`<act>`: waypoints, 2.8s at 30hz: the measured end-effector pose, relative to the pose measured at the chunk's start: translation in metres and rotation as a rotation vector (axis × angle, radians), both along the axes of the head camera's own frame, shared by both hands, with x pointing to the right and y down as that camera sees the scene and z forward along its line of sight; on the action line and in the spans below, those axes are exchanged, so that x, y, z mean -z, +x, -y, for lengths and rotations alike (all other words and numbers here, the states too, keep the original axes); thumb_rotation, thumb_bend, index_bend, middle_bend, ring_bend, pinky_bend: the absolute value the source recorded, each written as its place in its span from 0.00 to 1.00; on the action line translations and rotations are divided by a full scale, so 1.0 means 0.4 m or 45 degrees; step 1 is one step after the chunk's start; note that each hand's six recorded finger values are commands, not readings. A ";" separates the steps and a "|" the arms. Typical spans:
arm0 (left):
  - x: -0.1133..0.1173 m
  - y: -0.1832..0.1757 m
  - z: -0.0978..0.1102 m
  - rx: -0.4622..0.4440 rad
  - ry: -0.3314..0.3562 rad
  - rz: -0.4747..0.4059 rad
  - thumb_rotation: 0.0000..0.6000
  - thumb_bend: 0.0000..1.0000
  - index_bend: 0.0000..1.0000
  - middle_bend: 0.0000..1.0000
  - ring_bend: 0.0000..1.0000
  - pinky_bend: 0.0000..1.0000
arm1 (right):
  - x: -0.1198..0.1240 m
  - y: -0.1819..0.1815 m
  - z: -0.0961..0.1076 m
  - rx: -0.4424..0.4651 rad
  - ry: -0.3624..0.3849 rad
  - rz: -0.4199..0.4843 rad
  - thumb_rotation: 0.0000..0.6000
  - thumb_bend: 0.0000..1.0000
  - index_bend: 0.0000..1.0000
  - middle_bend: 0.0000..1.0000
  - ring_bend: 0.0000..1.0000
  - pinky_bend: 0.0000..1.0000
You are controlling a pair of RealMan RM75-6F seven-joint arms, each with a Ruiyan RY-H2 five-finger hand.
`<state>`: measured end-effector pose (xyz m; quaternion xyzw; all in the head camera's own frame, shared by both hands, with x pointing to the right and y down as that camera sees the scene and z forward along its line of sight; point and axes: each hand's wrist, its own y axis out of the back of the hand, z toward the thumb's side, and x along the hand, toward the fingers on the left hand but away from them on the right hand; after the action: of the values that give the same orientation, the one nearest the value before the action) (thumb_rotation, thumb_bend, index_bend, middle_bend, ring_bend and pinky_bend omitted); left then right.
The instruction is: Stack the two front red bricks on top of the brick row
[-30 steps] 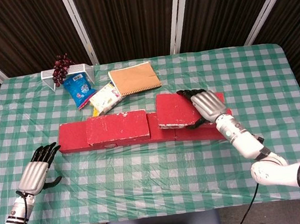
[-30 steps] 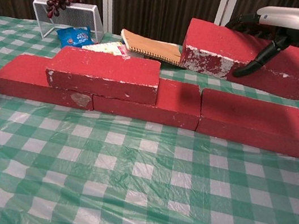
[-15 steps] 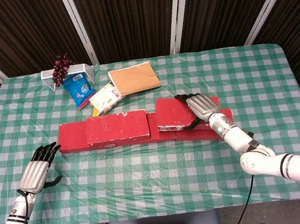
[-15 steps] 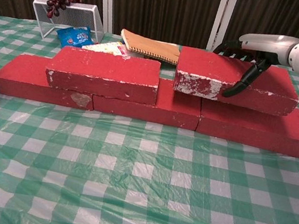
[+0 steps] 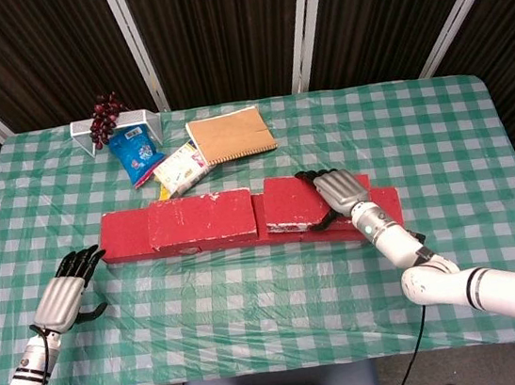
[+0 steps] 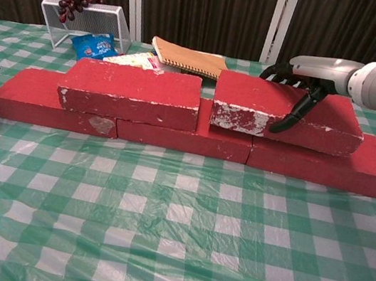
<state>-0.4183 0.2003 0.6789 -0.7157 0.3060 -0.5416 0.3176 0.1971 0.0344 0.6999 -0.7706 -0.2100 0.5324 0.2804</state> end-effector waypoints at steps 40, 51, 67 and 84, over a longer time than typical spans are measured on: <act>-0.007 -0.002 0.003 0.010 -0.024 -0.017 1.00 0.26 0.00 0.00 0.00 0.04 | -0.017 -0.025 -0.030 0.020 -0.024 -0.009 1.00 0.12 0.00 0.12 0.00 0.35; -0.009 -0.003 0.004 0.011 -0.031 -0.015 1.00 0.26 0.00 0.00 0.00 0.04 | -0.021 -0.027 -0.029 0.019 -0.024 -0.014 1.00 0.10 0.00 0.06 0.00 0.32; -0.010 -0.002 0.005 0.011 -0.032 -0.016 1.00 0.26 0.00 0.00 0.00 0.04 | -0.025 -0.027 -0.031 0.015 -0.031 -0.025 1.00 0.05 0.00 0.01 0.00 0.29; -0.003 0.001 0.004 0.004 -0.017 -0.022 1.00 0.26 0.00 0.00 0.00 0.04 | 0.021 -0.017 -0.033 -0.012 -0.026 0.036 0.99 0.00 0.00 0.00 0.00 0.19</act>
<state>-0.4179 0.1987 0.6800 -0.7219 0.3063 -0.5379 0.3093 0.1902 0.0475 0.6915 -0.7799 -0.2122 0.5249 0.2669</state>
